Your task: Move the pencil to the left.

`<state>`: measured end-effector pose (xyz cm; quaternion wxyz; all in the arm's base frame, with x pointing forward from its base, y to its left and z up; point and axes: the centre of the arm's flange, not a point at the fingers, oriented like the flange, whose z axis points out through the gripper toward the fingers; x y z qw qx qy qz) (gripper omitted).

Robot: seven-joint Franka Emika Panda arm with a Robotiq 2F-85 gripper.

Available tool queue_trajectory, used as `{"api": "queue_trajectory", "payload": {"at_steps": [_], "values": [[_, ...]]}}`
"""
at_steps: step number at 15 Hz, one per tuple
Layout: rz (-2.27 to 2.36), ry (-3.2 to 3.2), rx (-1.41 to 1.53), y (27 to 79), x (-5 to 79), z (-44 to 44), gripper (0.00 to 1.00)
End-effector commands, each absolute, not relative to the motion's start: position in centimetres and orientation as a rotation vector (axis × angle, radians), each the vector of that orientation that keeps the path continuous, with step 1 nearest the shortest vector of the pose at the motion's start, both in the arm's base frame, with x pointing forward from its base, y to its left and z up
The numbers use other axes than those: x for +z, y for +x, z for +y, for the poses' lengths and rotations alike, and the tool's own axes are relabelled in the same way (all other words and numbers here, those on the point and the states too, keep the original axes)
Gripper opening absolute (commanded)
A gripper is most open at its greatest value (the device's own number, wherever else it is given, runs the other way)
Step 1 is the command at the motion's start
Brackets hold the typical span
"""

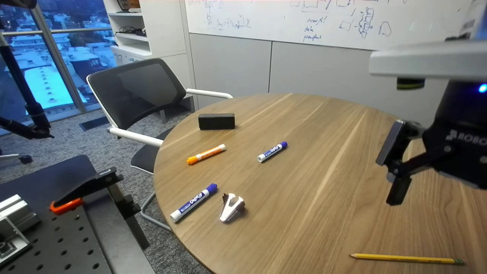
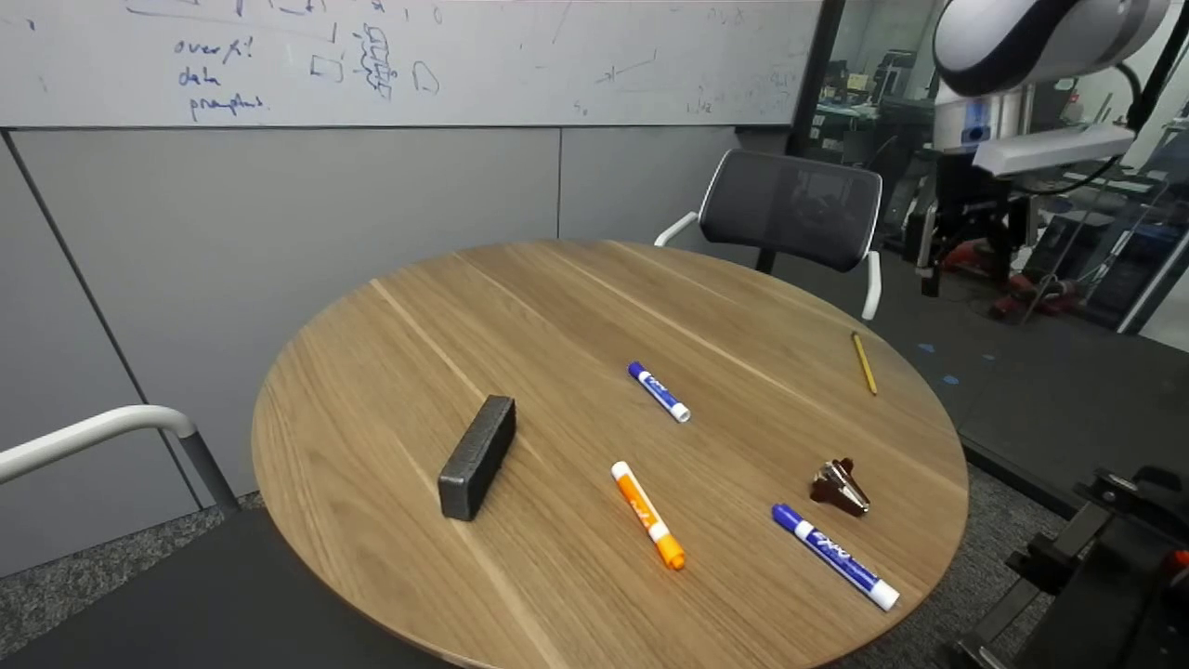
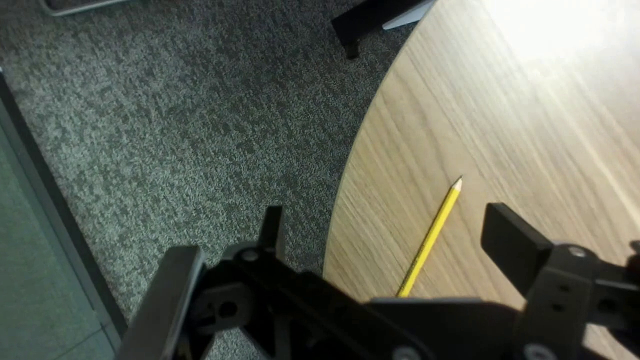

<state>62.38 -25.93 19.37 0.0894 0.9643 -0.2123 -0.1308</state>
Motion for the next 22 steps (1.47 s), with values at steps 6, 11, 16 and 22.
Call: {"api": "queue_trajectory", "payload": {"at_steps": [6,11,16,22], "values": [[-0.886,2.855,-0.369,69.3,9.4,-28.9,1.00],[-0.949,2.868,-0.299,70.2,7.0,-29.4,1.00],[-1.031,2.894,-0.216,70.5,4.6,-29.6,1.00],[-1.056,2.890,-0.206,71.2,3.3,-29.8,0.62]]}}
